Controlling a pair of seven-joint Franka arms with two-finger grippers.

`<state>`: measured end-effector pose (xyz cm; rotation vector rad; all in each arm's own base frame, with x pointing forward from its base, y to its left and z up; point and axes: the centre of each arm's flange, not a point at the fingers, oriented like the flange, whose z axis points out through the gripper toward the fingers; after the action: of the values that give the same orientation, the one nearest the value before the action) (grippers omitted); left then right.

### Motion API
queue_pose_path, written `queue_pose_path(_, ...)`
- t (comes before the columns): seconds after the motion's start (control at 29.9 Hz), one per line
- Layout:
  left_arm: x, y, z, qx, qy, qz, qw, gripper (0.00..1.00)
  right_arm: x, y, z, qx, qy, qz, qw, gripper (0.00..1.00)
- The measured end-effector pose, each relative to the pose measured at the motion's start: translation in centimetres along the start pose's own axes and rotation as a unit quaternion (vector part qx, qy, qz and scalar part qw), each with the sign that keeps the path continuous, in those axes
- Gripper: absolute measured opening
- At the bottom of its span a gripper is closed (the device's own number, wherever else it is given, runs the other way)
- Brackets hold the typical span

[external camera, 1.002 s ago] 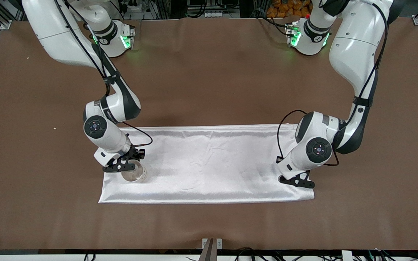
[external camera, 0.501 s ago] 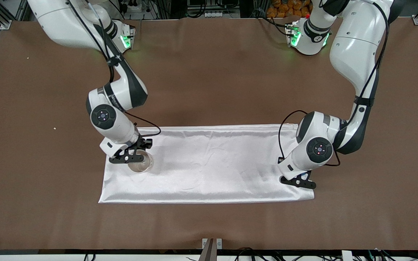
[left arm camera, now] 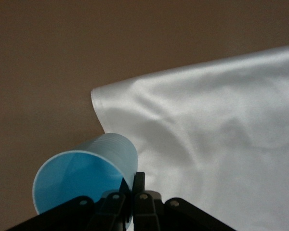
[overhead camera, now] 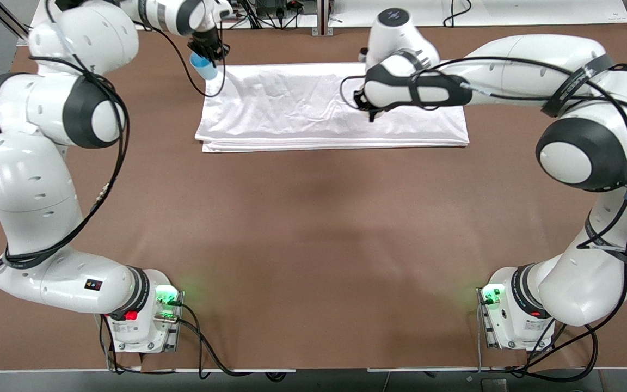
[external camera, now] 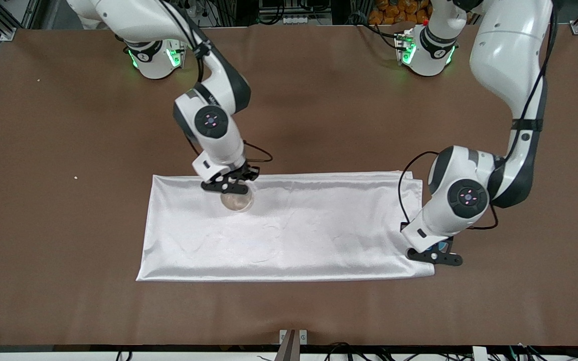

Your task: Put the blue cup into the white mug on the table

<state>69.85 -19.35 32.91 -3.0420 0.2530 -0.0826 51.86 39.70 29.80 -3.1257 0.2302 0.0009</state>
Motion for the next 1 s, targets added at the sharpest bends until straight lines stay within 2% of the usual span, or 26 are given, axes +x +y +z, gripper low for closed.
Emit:
queue_pose_path(0.17, -0.5, -0.7, -4.2, 0.003, 0.006, -0.013, 1.000, 0.04, -3.4, -3.1, -0.2, 0.002, 0.001, 0.020, 1.000, 0.10)
queue_pose_path(0.33, -1.7, -1.4, -8.6, 0.010, -0.008, -0.026, 1.000, 0.04, -6.7, -5.7, 0.0, 0.005, 0.003, 0.039, 0.999, 0.10)
queue_pose_path(0.6, -4.7, -2.5, -17.2, 0.005, -0.014, -0.056, 0.998, 0.04, -12.2, -5.9, 2.9, 0.043, 0.022, 0.048, 0.998, 0.10)
queue_pose_path(0.77, -7.0, -3.9, -22.3, -0.010, -0.016, -0.071, 0.997, 0.04, -15.4, -4.1, 4.2, 0.035, 0.017, 0.046, 0.998, 0.10)
queue_pose_path(1.0, -10.2, -5.2, -27.8, -0.012, -0.012, -0.080, 0.997, 0.04, -20.2, -4.9, 4.3, 0.027, 0.012, 0.048, 0.998, 0.10)
